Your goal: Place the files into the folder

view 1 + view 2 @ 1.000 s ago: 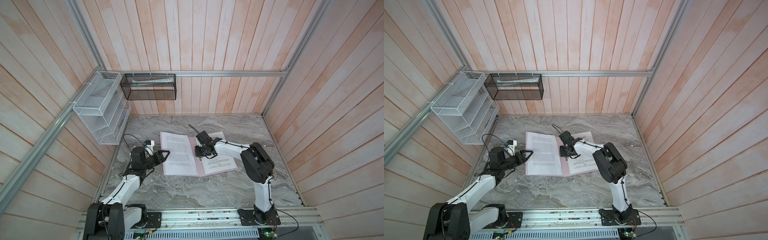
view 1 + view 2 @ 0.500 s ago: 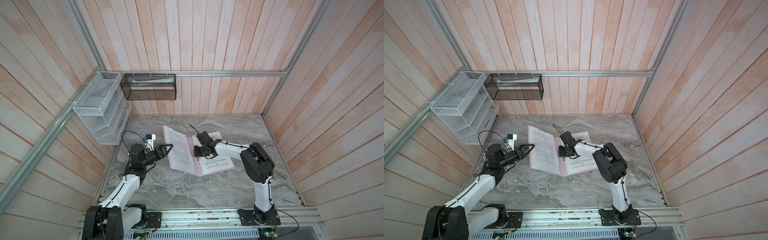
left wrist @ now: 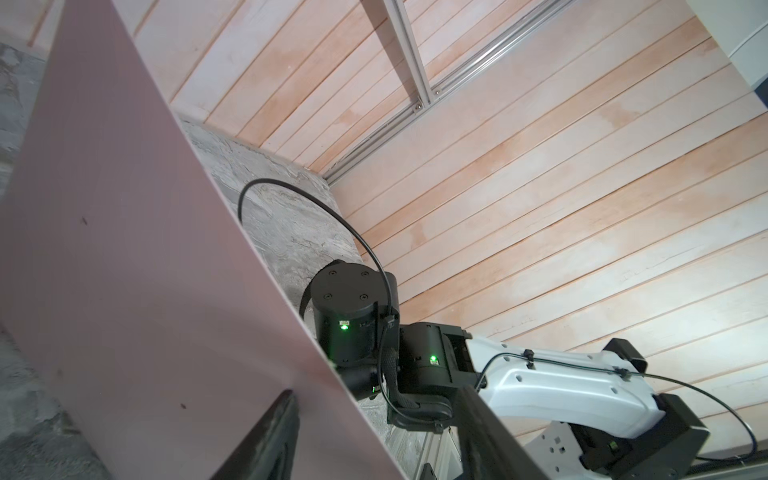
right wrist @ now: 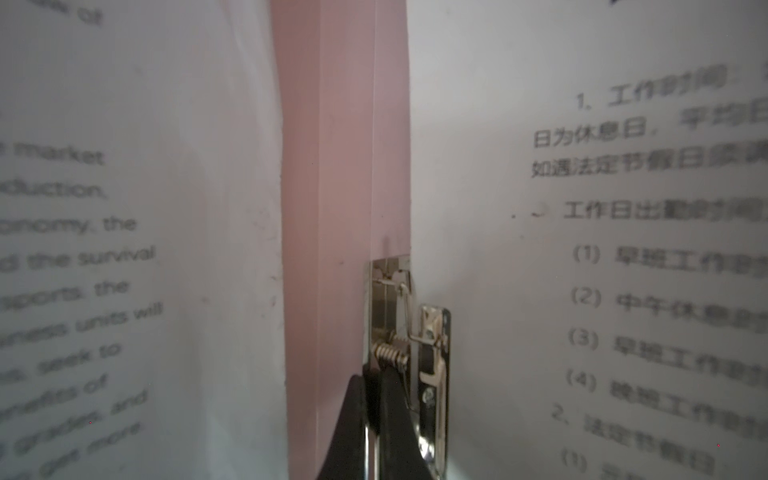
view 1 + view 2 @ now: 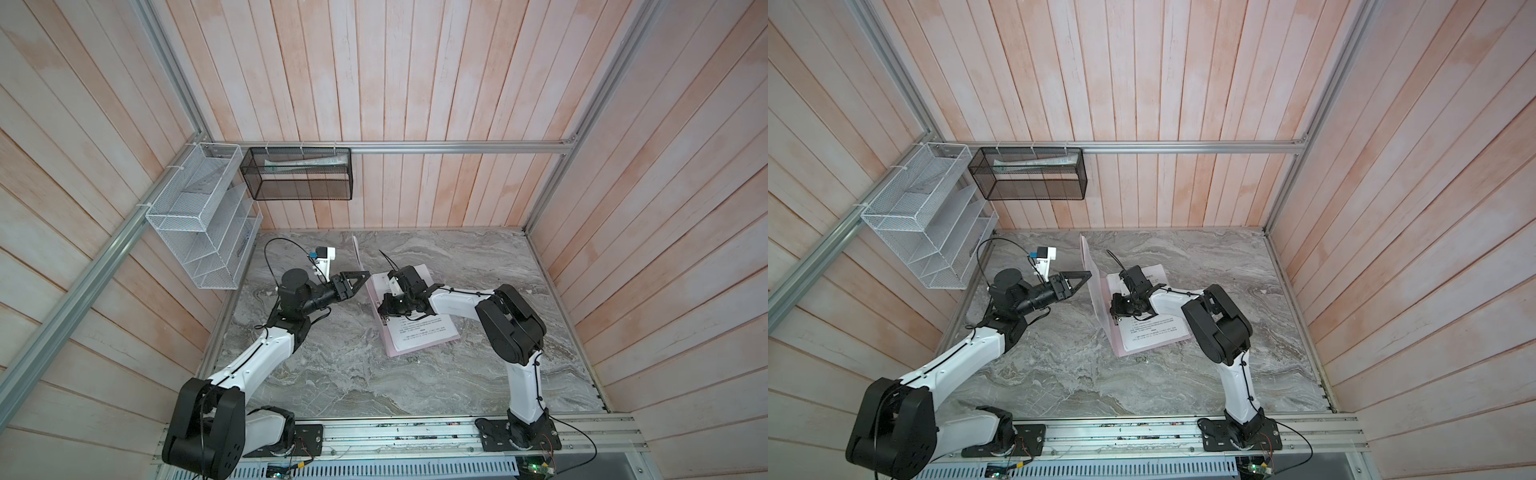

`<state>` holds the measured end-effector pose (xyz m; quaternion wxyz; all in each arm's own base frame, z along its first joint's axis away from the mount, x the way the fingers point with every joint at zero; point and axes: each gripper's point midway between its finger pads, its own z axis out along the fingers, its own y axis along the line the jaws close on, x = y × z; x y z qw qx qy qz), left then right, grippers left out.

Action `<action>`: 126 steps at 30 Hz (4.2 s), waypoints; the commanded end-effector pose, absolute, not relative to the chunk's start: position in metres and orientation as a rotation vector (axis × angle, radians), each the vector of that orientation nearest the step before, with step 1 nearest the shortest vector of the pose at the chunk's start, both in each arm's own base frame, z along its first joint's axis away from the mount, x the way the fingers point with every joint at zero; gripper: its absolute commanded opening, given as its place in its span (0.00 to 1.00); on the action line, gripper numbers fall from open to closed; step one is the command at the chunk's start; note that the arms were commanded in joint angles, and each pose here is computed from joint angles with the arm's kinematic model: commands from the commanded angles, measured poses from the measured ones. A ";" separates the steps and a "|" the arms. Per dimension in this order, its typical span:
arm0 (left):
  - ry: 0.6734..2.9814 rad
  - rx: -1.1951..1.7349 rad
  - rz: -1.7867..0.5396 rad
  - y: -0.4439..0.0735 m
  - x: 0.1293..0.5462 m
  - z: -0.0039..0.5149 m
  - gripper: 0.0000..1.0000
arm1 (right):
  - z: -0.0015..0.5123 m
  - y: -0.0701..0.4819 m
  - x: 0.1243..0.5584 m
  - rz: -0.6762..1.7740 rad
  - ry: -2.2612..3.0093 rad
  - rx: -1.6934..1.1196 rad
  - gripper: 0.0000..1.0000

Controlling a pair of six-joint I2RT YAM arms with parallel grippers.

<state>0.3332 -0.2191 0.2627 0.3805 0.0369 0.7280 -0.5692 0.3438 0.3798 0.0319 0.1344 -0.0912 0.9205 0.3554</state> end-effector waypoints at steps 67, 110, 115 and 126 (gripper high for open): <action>2.255 0.167 -1.378 -0.345 0.342 0.091 0.62 | 0.073 0.125 0.362 0.974 2.438 0.475 0.50; 2.240 0.209 -0.925 -0.304 0.350 0.129 1.00 | 0.069 0.172 0.392 0.893 2.491 0.335 0.50; 2.159 0.126 -0.689 -0.258 0.351 0.166 1.00 | 0.106 0.151 0.393 0.824 2.402 0.295 0.51; 1.559 0.100 0.024 -0.119 0.324 0.262 1.00 | 0.173 0.133 0.381 0.680 2.231 0.195 0.94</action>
